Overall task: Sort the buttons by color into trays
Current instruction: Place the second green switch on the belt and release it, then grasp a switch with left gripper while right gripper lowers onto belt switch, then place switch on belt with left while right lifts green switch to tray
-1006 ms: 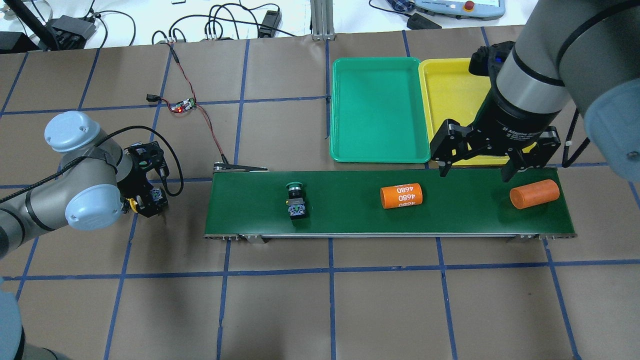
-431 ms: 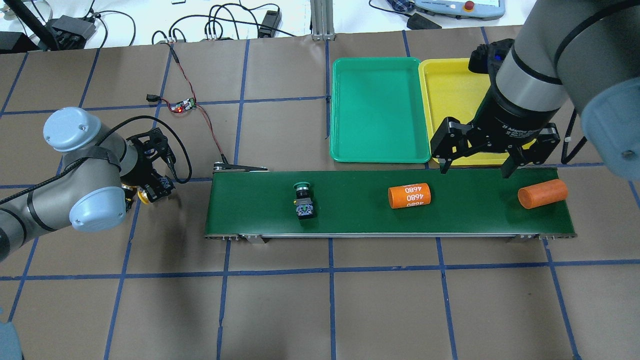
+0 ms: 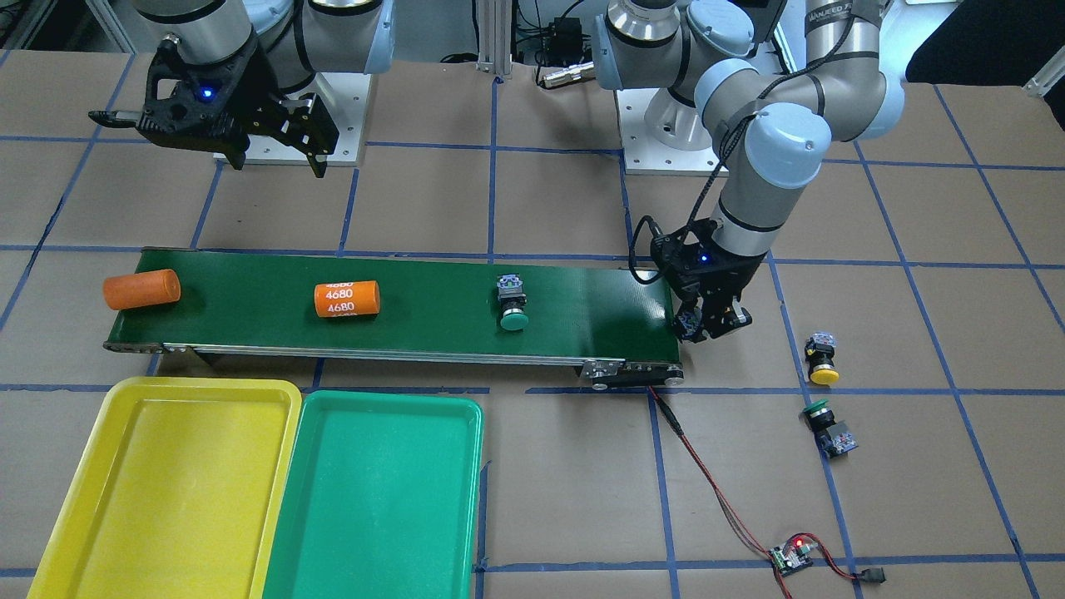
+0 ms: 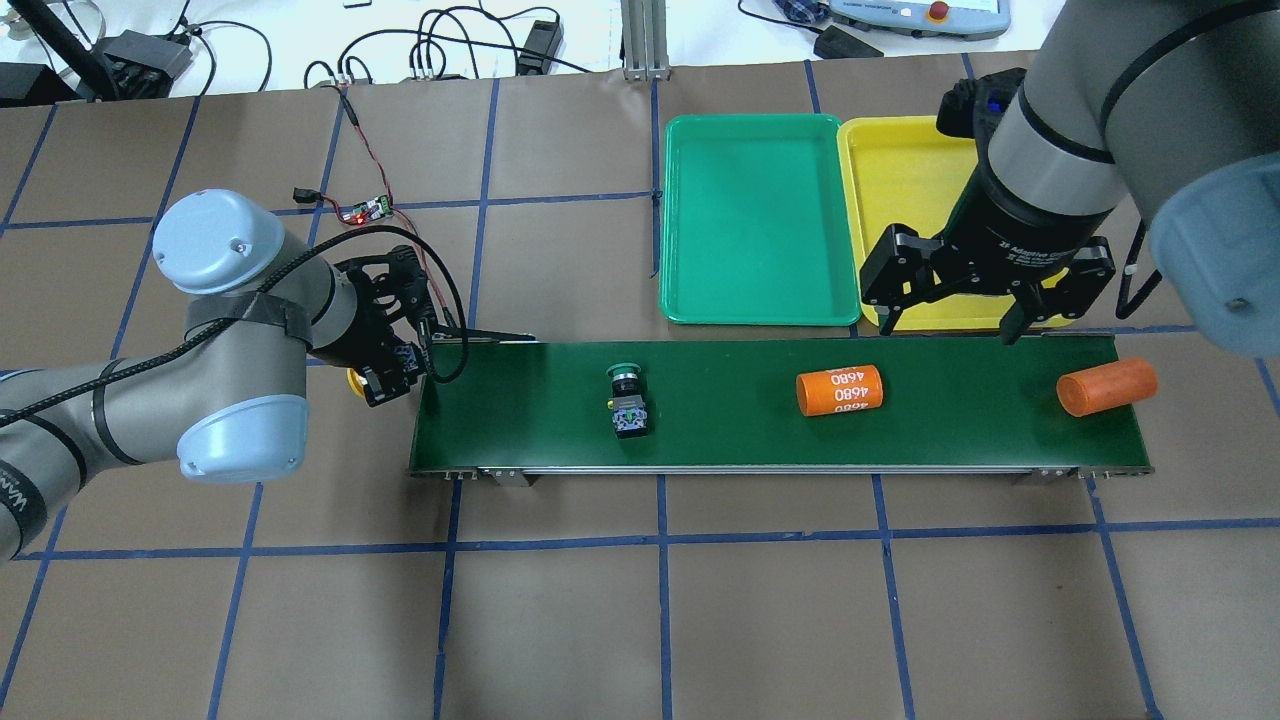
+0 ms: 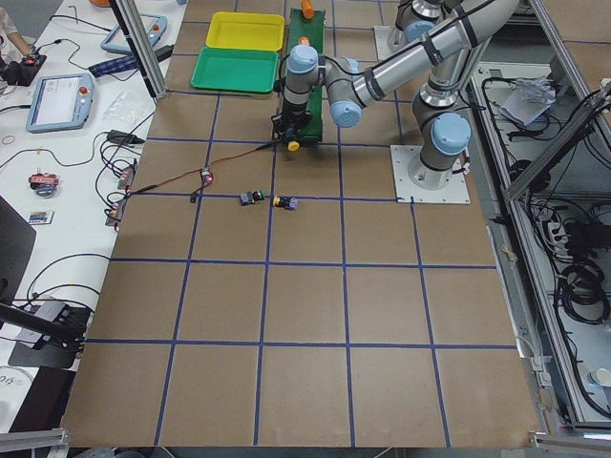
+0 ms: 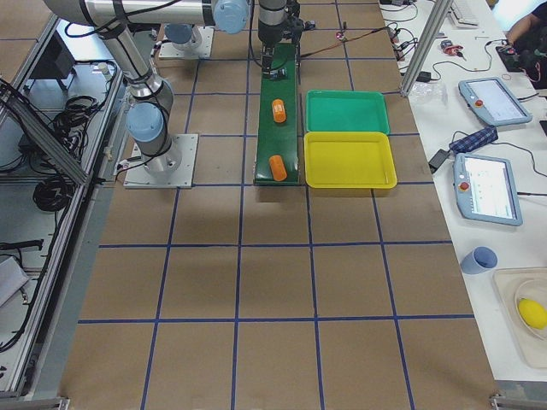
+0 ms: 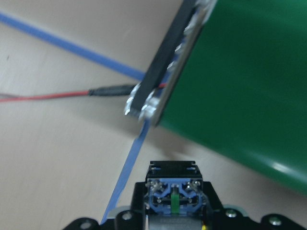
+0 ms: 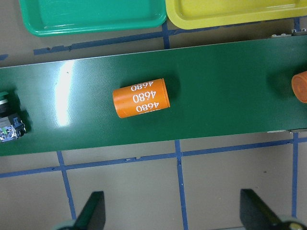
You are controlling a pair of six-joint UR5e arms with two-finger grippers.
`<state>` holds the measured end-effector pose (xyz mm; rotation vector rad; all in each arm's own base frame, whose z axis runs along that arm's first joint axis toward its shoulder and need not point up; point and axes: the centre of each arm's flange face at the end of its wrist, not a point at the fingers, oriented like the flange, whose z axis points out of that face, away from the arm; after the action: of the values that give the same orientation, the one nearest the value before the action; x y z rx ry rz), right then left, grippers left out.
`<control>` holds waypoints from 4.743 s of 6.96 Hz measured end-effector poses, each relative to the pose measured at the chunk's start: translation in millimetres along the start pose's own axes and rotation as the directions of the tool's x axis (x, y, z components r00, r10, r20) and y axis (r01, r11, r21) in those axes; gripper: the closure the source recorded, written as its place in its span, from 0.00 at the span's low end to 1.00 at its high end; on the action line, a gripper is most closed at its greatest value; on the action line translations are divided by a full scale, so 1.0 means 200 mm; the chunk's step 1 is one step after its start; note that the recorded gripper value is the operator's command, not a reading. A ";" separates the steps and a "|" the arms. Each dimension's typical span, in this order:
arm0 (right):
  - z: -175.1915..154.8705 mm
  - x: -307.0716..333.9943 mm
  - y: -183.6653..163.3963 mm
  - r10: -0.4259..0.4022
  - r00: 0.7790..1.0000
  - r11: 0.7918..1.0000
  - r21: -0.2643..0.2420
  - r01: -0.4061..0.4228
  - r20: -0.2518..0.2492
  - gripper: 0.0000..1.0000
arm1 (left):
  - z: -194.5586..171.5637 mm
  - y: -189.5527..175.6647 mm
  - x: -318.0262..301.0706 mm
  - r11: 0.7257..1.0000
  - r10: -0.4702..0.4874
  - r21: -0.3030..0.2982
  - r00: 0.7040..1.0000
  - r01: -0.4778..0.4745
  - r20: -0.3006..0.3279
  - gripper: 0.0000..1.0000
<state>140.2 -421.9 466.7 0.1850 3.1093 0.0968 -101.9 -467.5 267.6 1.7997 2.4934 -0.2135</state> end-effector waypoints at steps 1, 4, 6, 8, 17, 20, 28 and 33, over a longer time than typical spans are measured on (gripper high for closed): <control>0.00 0.00 0.00 -0.003 1.000 1.000 0.000 0.003 0.002 0.00 | -0.02 -0.12 0.07 0.998 0.056 0.006 0.998 -0.056 -0.007 1.00; 0.00 0.00 0.00 -0.007 1.000 1.000 0.000 0.007 0.004 0.00 | 0.03 -0.37 0.26 0.984 0.176 0.019 0.984 -0.175 -0.031 0.00; 0.00 0.00 0.00 -0.003 1.000 1.000 0.001 0.003 0.001 0.00 | -0.01 -0.40 0.25 0.982 0.188 0.028 0.982 -0.187 -0.010 0.00; 0.00 0.00 -0.01 -0.010 1.000 1.000 0.001 0.010 0.003 0.00 | -0.18 -0.33 0.03 0.991 0.120 0.053 0.992 -0.122 0.037 0.00; 0.36 -0.12 -0.23 0.068 0.998 0.993 -0.093 -0.068 -0.010 0.00 | 0.27 0.73 -0.98 0.176 -0.977 -0.088 0.185 0.980 0.109 0.00; 0.59 -0.28 -0.30 0.043 0.999 0.992 -0.116 -0.045 -0.016 0.00 | 0.44 0.79 -1.01 0.100 -0.986 -0.037 0.104 0.994 0.127 0.76; 0.93 -0.43 -0.28 0.028 1.000 0.980 -0.197 -0.025 0.009 0.00 | 0.04 0.33 -0.81 0.249 -0.969 -0.121 0.247 0.961 -0.033 1.00; 1.11 -0.43 -0.35 0.024 0.999 0.969 -0.244 -0.030 -0.027 0.77 | -0.07 -0.16 -0.11 0.429 -0.903 -0.243 0.419 0.870 -0.097 1.00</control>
<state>223.7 -487.3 243.2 0.2200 3.0813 0.4832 -124.1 -495.2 286.3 0.2188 3.2357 0.1675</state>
